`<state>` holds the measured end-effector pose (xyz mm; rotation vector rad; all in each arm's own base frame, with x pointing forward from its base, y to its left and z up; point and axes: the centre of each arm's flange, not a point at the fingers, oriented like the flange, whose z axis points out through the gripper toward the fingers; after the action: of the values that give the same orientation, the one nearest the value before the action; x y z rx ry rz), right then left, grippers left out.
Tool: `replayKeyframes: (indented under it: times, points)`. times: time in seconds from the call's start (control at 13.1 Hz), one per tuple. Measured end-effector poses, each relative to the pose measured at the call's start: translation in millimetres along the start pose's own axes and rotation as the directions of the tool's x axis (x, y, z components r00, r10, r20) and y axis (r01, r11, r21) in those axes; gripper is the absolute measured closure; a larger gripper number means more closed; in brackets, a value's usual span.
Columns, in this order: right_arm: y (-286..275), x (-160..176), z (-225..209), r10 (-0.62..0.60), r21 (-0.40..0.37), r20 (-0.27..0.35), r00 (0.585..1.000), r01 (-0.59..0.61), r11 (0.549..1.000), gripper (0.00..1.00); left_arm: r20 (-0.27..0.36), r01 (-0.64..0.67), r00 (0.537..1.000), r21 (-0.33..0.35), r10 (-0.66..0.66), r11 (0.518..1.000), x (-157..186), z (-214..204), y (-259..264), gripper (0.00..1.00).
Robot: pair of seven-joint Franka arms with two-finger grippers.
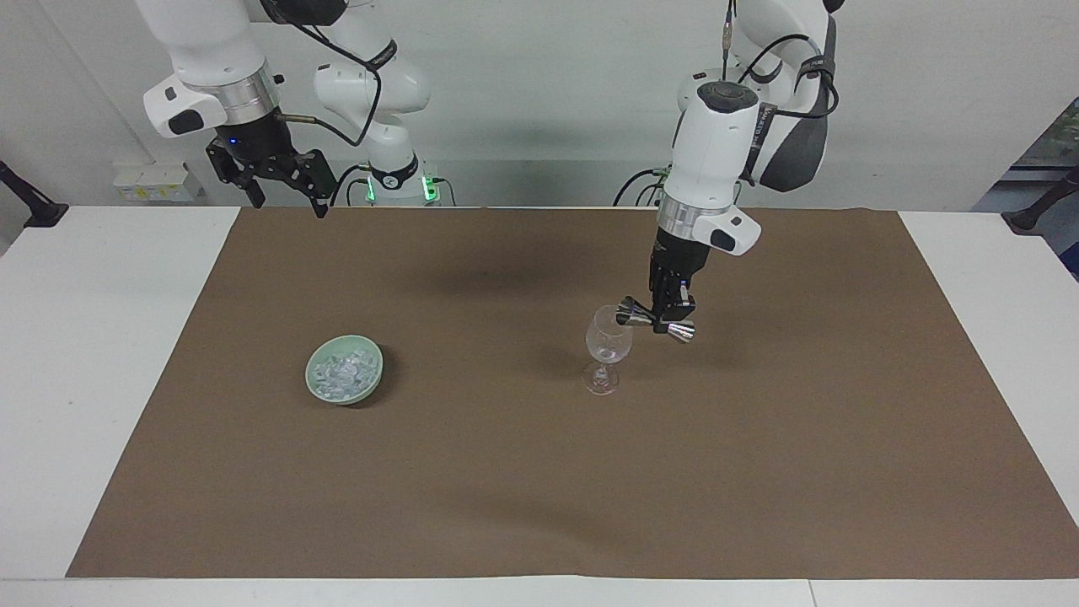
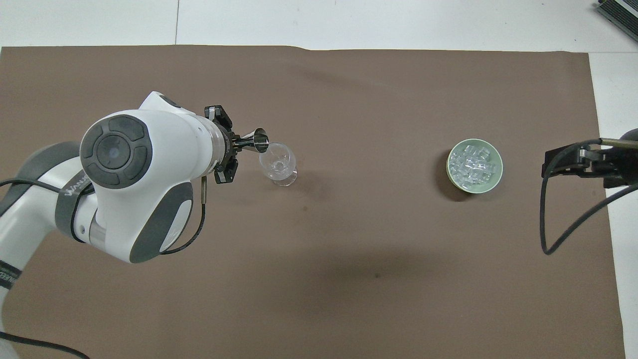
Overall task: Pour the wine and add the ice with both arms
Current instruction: 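Tilt the cup with the left gripper to pour into the glass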
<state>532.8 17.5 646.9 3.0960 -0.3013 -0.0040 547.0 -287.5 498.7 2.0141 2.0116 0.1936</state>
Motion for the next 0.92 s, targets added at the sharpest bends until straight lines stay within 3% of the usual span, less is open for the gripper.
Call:
replayKeyframes:
  times: [0.92]
  points:
    - [0.0,0.0,-0.1,0.0,0.0,0.0,1.0,0.0,1.0,0.0,-0.054,-0.061,0.997,0.013,0.062,0.998,-3.9,5.9,-6.6,0.79]
